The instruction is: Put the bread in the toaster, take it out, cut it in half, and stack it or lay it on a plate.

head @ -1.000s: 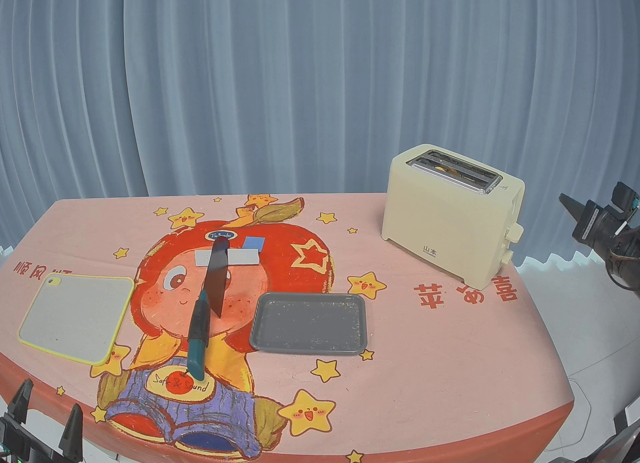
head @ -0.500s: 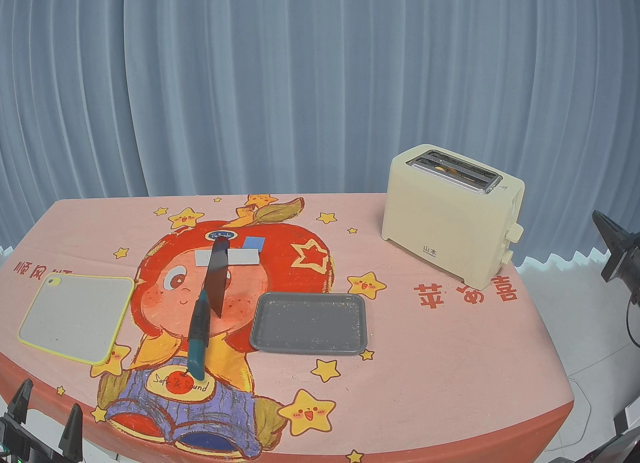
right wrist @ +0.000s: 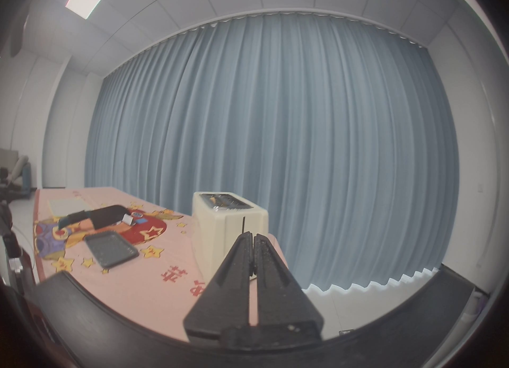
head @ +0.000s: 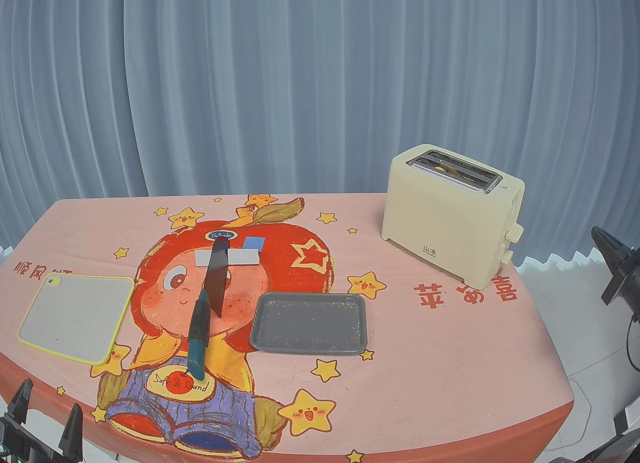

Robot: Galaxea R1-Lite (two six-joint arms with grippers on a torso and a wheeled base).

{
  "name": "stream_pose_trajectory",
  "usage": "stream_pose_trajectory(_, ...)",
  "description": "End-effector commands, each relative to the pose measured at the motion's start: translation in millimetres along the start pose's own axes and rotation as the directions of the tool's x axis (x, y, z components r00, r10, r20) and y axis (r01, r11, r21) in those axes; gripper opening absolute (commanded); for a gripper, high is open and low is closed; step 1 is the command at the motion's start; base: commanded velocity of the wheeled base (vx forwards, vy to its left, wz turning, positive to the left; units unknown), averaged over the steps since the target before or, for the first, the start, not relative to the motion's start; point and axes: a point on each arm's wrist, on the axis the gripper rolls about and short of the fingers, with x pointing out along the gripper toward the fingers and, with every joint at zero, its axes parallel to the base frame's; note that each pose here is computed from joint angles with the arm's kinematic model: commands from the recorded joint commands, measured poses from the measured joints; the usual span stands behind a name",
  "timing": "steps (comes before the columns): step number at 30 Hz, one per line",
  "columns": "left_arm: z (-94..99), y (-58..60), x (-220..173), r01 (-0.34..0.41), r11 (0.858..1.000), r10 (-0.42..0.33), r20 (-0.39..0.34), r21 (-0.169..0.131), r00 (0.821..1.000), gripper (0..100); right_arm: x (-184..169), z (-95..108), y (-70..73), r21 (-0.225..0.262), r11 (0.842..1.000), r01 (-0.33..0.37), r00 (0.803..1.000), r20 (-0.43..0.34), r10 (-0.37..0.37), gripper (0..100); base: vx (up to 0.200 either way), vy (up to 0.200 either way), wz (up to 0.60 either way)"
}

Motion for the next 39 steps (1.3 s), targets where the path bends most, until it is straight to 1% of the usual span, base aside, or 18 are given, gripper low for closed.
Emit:
stream_pose_trajectory(1, -4.8, 0.0, 1, -0.001, 1.0, 0.001, -0.019, 0.001, 1.0, 100, -10, -7, 5.0, -0.031, 0.999, -0.038, 0.999, -0.015, 0.038, 0, 0.0, 0.0, 0.0)
stream_pose_trajectory(4, -4.8, 0.0, 1, -0.001, 1.0, 0.001, -0.019, 0.001, 1.0, 100, -19, -7, 9.4, -0.072, 0.994, -0.077, 0.997, 0.001, 0.078, 0, 0.0, 0.0, 0.0)
stream_pose_trajectory(8, -4.8, 0.0, 1, -0.001, 1.0, 0.001, -0.019, 0.001, 1.0, 100, -22, -3, 10.8, -0.096, 0.991, -0.097, 0.995, 0.028, 0.1, 0, 0.0, 0.0, 0.0)
stream_pose_trajectory(13, -4.8, 0.0, 1, -0.001, 1.0, 0.001, -0.019, 0.001, 1.0, 100, -23, -1, 11.0, -0.104, 0.99, -0.1, 0.994, 0.043, 0.105, 0, 0.0, 0.0, 0.0)
stream_pose_trajectory(15, -4.8, 0.0, 1, -0.001, 1.0, 0.001, -0.019, 0.001, 1.0, 100, -24, -3, 12.8, -0.103, 0.988, -0.115, 0.992, 0.035, 0.119, 0, 0.0, 0.0, 0.0)
stream_pose_trajectory(18, -4.8, 0.0, 1, -0.001, 1.0, 0.001, -0.019, 0.001, 1.0, 100, -24, -3, 14.2, -0.117, 0.984, -0.132, 0.99, 0.036, 0.137, 0, 0.0, 0.0, 0.0)
stream_pose_trajectory(25, -4.8, 0.0, 1, -0.001, 1.0, 0.001, -0.019, 0.001, 1.0, 100, -28, -4, 16.0, -0.13, 0.982, -0.139, 0.989, 0.038, 0.145, 0, 0.0, 0.0, 0.0)
stream_pose_trajectory(26, -4.8, 0.0, 1, -0.001, 1.0, 0.001, -0.019, 0.001, 1.0, 100, -28, -6, 16.5, -0.142, 0.979, -0.147, 0.988, 0.034, 0.153, 0, 0.0, 0.0, 0.0)
stream_pose_trajectory(28, -4.8, -0.1, 1, -0.002, 1.0, 0.002, -0.019, 0.001, 1.0, 100, -29, -7, 17.0, -0.146, 0.977, -0.154, 0.986, 0.033, 0.16, 0, 0.0, 0.0, 0.0)
stream_pose_trajectory(39, -4.8, 0.0, 1, -0.001, 1.0, 0.001, -0.019, 0.001, 1.0, 100, -30, -8, 17.6, -0.143, 0.977, -0.159, 0.986, 0.027, 0.164, 0, 0.0, 0.0, 0.0)
